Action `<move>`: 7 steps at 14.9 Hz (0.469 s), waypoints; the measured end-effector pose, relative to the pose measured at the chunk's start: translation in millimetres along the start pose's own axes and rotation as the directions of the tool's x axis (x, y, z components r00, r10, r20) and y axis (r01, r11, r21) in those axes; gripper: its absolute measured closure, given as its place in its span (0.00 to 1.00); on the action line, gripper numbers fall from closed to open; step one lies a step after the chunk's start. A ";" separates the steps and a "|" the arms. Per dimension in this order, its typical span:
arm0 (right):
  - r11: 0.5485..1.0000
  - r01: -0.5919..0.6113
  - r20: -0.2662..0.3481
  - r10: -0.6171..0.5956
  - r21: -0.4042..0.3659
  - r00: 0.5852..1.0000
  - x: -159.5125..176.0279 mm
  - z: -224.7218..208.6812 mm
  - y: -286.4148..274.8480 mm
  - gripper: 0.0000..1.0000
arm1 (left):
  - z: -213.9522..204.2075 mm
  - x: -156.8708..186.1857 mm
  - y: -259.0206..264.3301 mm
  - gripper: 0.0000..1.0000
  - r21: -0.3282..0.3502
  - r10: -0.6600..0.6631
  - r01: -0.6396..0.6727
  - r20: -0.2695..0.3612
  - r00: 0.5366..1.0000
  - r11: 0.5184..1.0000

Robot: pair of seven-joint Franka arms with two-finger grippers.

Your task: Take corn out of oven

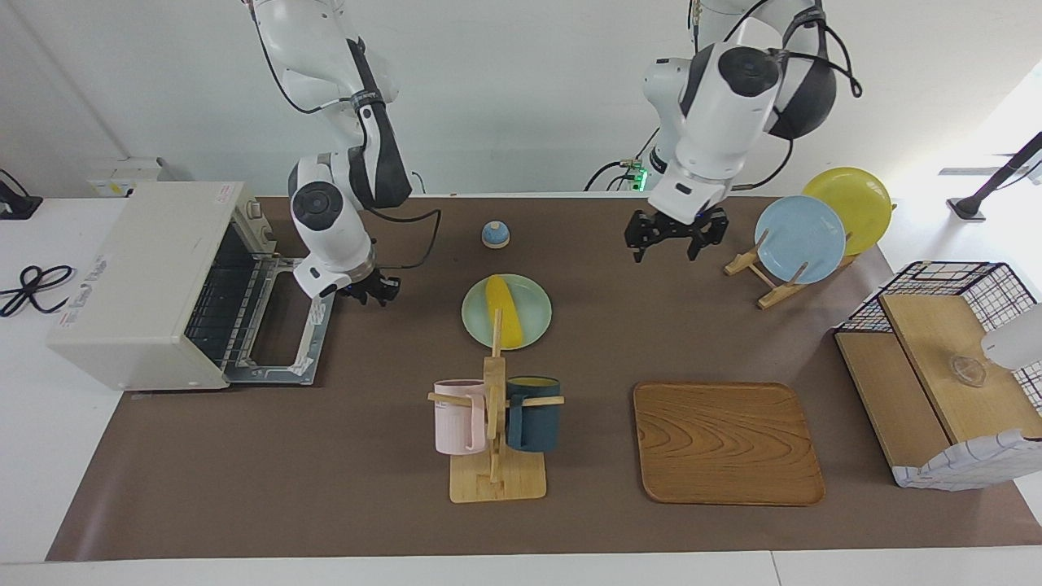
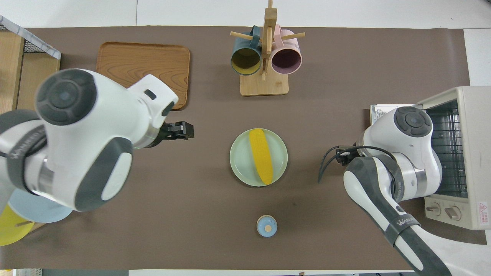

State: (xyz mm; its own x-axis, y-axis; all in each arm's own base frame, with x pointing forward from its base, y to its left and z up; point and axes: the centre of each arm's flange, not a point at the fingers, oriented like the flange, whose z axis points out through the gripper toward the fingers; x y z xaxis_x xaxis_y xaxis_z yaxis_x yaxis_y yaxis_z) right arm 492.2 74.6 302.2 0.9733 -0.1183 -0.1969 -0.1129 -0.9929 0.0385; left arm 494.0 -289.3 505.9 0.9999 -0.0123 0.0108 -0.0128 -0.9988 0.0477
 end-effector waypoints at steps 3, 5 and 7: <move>1.000 -0.001 0.012 0.001 -0.006 1.000 -14.5 9.2 4.9 0.74 | 52.0 -28.3 88.4 0.00 -0.036 -0.021 0.020 -0.027 0.999 0.999; 1.000 0.008 0.000 -0.008 -0.025 1.000 -15.6 6.0 9.5 0.92 | 88.4 -44.0 129.5 0.00 -0.050 -0.018 0.017 -0.029 0.999 0.999; 0.998 0.016 -0.010 -0.017 -0.060 1.000 -13.6 4.6 20.6 0.99 | 122.0 -52.8 156.3 0.00 -0.062 -0.009 0.006 -0.032 0.999 0.998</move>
State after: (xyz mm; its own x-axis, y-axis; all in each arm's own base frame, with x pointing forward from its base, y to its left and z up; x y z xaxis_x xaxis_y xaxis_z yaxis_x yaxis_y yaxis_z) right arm 475.7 55.6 301.2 0.9769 -0.1016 -0.1878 -0.0851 -0.9919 0.0940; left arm 440.5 -450.6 390.9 0.9991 -0.0022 0.0429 -0.0069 -0.9939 0.1098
